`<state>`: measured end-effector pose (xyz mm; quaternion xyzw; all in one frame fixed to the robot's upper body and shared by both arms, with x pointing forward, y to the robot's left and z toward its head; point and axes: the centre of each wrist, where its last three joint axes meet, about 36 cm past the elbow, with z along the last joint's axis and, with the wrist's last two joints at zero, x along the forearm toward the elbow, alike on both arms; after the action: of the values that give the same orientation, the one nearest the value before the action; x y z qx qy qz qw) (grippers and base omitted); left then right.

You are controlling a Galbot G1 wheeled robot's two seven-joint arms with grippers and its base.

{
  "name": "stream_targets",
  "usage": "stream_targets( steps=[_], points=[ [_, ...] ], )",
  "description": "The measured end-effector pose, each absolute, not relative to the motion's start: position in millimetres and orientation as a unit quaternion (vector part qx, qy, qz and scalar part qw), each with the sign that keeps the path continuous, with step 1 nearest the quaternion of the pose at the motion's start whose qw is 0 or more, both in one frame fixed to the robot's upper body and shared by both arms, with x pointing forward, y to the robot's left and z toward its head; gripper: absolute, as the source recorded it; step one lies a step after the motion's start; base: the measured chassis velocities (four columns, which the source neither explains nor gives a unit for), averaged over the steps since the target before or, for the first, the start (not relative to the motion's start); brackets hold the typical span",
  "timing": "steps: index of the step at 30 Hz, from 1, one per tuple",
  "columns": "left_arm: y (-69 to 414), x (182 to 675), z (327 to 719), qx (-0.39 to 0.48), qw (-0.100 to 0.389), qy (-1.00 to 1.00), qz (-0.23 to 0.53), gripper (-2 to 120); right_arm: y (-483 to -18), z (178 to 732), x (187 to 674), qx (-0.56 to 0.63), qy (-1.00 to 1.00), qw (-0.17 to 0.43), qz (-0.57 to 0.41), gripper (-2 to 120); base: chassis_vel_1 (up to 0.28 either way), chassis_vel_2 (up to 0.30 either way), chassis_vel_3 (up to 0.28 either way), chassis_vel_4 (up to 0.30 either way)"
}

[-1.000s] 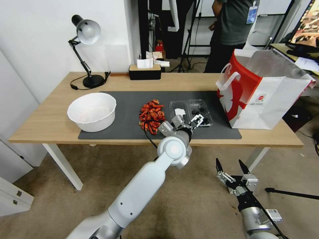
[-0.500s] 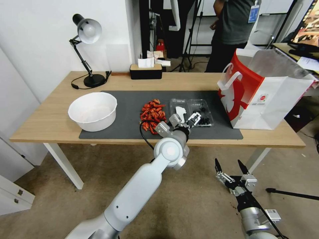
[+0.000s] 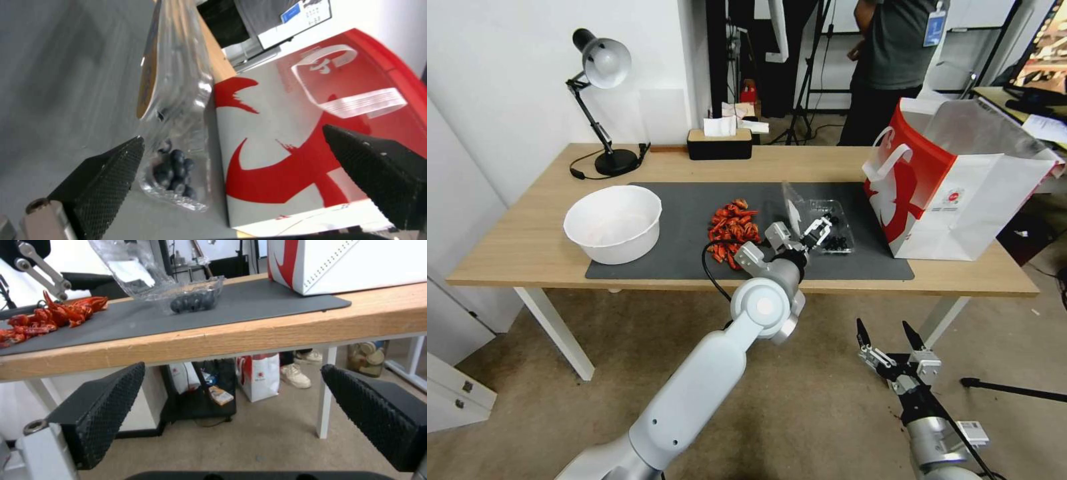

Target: Close the disposable takeout box, then place it into the delivery bag.

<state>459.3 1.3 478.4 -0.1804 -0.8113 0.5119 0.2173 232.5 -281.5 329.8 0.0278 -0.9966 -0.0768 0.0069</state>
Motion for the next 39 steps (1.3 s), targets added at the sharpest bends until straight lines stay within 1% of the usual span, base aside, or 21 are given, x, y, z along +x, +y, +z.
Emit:
stream_targets(
  steps=[8, 12, 19, 30, 39],
  points=[
    [3.5, 464.0, 480.0, -0.188, 0.209, -0.806, 0.52, 100, -280.4, 329.0, 231.0, 0.028, -0.997, 0.008, -0.076, 100, 0.0, 0.0, 0.0, 0.0],
    [6.7, 465.0, 481.1, -0.21, 0.202, -0.796, 0.53, 100, -279.9, 328.4, 230.7, 0.028, -0.997, 0.008, -0.076, 100, 0.0, 0.0, 0.0, 0.0],
    [8.0, 463.8, 481.1, -0.234, 0.203, -0.792, 0.526, 100, -279.4, 328.0, 230.3, 0.028, -0.997, 0.008, -0.075, 100, 0.0, 0.0, 0.0, 0.0],
    [0.8, 482.8, 475.7, -0.229, 0.211, -0.791, 0.527, 100, -278.6, 326.3, 225.9, 0.029, -0.997, 0.009, -0.075, 100, 0.0, 0.0, 0.0, 0.0],
    [0.4, 487.6, 473.4, -0.233, 0.217, -0.791, 0.523, 99, -279.5, 323.3, 224.2, 0.029, -0.997, 0.01, -0.074, 100, 0.0, 0.0, 0.0, 0.0]
  ],
)
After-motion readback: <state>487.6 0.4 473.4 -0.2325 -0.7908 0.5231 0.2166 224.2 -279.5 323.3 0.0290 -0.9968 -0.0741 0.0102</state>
